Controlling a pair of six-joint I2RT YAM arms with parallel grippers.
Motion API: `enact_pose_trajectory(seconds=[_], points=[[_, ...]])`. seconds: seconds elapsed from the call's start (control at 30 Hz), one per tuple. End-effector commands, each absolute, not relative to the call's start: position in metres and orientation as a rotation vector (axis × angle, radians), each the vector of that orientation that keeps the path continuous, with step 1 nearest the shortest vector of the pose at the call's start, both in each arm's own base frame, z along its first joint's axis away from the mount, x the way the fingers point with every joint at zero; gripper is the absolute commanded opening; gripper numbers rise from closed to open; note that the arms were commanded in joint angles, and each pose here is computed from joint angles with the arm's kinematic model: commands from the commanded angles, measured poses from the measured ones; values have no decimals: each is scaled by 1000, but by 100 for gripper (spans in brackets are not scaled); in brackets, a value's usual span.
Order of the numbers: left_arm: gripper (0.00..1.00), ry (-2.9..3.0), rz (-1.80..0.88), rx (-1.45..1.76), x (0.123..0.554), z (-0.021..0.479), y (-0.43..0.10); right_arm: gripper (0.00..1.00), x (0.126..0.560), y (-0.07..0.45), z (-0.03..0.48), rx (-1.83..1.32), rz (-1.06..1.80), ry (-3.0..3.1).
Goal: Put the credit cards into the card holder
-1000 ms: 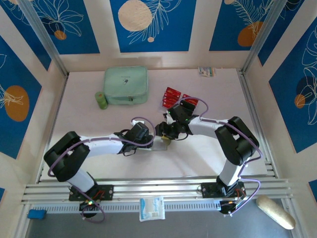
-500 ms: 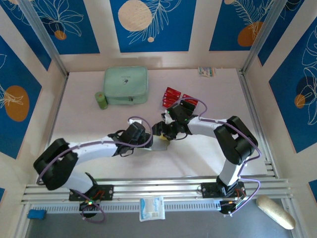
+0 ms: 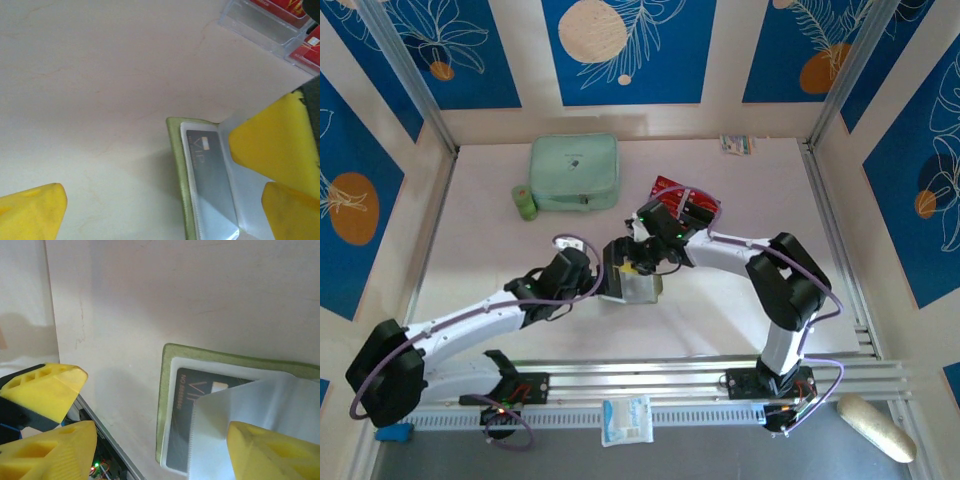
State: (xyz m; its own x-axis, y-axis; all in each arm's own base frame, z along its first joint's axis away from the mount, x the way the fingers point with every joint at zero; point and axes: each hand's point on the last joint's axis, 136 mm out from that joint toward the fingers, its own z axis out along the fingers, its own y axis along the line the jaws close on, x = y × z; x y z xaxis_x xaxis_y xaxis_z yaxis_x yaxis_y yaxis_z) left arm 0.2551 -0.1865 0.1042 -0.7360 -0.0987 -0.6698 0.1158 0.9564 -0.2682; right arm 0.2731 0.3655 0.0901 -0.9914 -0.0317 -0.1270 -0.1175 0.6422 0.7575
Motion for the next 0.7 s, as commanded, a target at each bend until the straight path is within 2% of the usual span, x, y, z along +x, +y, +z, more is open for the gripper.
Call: enact_pose_trajectory(seconds=[0.0, 0.37, 0.67], points=[[100, 2348, -349, -52, 257, 105, -173, 70, 265, 379, 82, -135, 1308, 2805], [100, 2364, -334, -68, 252, 95, -163, 70, 270, 396, 66, -84, 1360, 2833], [100, 2427, -313, -41, 250, 67, -166, 70, 269, 395, 68, -47, 1383, 2824]])
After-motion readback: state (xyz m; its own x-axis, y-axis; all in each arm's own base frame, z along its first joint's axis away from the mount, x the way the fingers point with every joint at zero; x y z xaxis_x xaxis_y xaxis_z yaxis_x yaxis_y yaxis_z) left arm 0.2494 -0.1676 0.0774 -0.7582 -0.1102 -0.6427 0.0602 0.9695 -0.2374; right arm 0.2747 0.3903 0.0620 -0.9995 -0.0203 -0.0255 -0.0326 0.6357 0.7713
